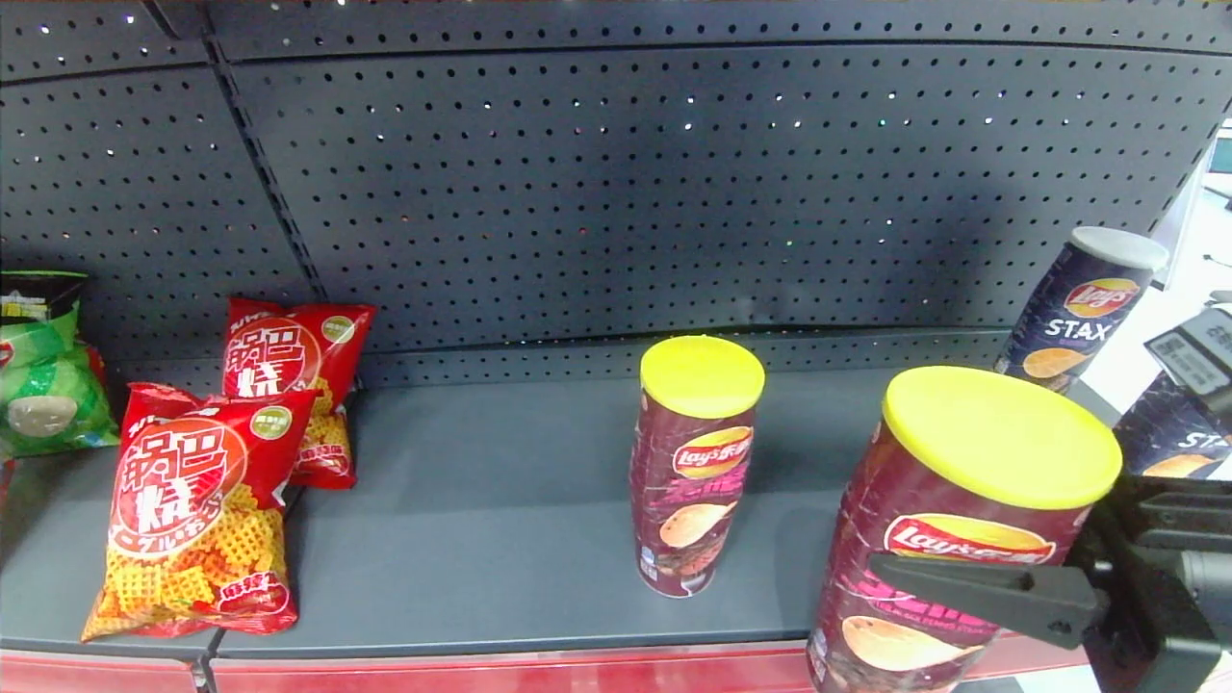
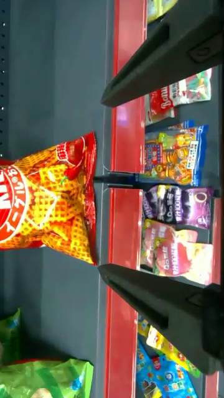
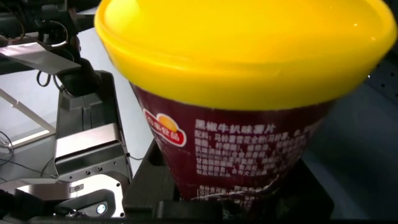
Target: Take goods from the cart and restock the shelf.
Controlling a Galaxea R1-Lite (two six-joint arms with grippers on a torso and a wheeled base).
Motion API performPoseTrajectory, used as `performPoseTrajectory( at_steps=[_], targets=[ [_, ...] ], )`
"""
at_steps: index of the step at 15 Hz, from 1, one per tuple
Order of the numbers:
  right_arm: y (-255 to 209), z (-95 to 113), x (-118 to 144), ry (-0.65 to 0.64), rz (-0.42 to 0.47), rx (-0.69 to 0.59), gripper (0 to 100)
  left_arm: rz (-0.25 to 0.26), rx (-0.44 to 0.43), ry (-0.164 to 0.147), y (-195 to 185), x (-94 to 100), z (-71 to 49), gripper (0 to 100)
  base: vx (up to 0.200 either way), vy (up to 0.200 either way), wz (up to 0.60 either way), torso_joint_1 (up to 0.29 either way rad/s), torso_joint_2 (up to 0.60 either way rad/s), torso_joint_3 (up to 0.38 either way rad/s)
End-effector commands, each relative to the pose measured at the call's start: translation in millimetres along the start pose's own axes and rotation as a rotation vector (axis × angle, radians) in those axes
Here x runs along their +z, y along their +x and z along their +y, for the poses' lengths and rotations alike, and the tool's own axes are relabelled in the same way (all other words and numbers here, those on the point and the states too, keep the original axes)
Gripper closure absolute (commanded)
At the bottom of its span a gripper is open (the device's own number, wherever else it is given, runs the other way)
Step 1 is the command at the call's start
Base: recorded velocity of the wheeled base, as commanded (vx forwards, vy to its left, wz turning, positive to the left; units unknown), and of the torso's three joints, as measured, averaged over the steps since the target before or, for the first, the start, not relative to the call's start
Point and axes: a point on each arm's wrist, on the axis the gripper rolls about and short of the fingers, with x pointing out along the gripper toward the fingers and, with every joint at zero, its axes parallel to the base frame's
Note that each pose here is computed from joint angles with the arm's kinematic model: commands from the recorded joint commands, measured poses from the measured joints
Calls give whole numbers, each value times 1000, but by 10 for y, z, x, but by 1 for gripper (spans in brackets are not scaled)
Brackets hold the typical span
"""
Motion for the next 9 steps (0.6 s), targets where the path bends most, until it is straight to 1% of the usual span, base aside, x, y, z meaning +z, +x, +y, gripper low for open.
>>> performPoseTrajectory(
  at_steps=[1,6,7,9],
  targets=[
    [-11,9,0,-2,-3,1,100,0,1,-1,0,-1,1,0,0,0,0,0,0,0],
    [-11,10,-5,-2,-1,1,100,11,12,5,7,4,-1,0,0,0,0,0,0,0],
    [-11,10,-5,-2,-1,1,100,35,39,6,25,5,-5,0,0,0,0,0,0,0],
    [-11,11,-13,0,1,2,100,36,69,5,26,5,-10,0,0,0,0,0,0,0]
  ],
)
